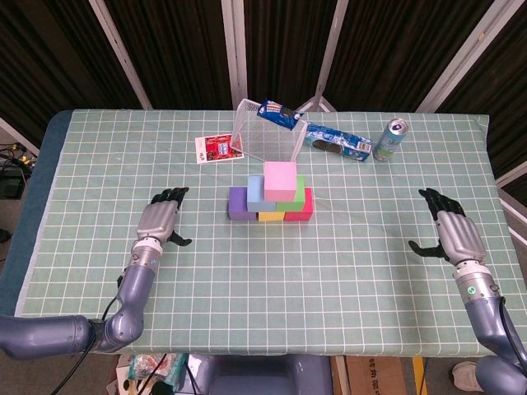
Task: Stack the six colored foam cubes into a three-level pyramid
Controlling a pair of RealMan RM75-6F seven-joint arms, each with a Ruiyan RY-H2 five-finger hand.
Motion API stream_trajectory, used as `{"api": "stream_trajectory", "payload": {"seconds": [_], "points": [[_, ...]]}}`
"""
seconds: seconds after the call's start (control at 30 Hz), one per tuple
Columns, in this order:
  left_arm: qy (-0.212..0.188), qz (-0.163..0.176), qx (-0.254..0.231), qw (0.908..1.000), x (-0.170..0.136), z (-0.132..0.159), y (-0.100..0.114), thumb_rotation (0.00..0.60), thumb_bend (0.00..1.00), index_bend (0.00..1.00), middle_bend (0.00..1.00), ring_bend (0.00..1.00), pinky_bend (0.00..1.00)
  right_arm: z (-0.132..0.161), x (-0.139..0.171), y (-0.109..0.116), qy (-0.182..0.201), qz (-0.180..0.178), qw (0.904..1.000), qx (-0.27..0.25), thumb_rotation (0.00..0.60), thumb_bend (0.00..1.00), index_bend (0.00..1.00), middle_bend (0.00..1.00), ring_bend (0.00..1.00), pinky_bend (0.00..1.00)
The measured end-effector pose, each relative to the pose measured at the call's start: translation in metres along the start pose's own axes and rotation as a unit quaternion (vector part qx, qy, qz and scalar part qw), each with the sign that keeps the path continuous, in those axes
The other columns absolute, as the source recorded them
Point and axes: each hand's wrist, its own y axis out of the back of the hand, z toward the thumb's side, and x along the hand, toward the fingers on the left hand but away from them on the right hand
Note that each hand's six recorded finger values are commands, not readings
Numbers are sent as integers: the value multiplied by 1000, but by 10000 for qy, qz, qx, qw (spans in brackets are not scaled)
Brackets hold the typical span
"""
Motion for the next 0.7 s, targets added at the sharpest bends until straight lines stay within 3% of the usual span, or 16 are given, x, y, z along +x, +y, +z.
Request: {"api": "stream_trajectory", "payload": {"seconds": [0.7], "points": [[-29,-322,250,9992,20,27,-33,600,169,0,44,2,75,-4,-2,3,-56,-30,10000,-66,600,288,0,0,0,0]]}}
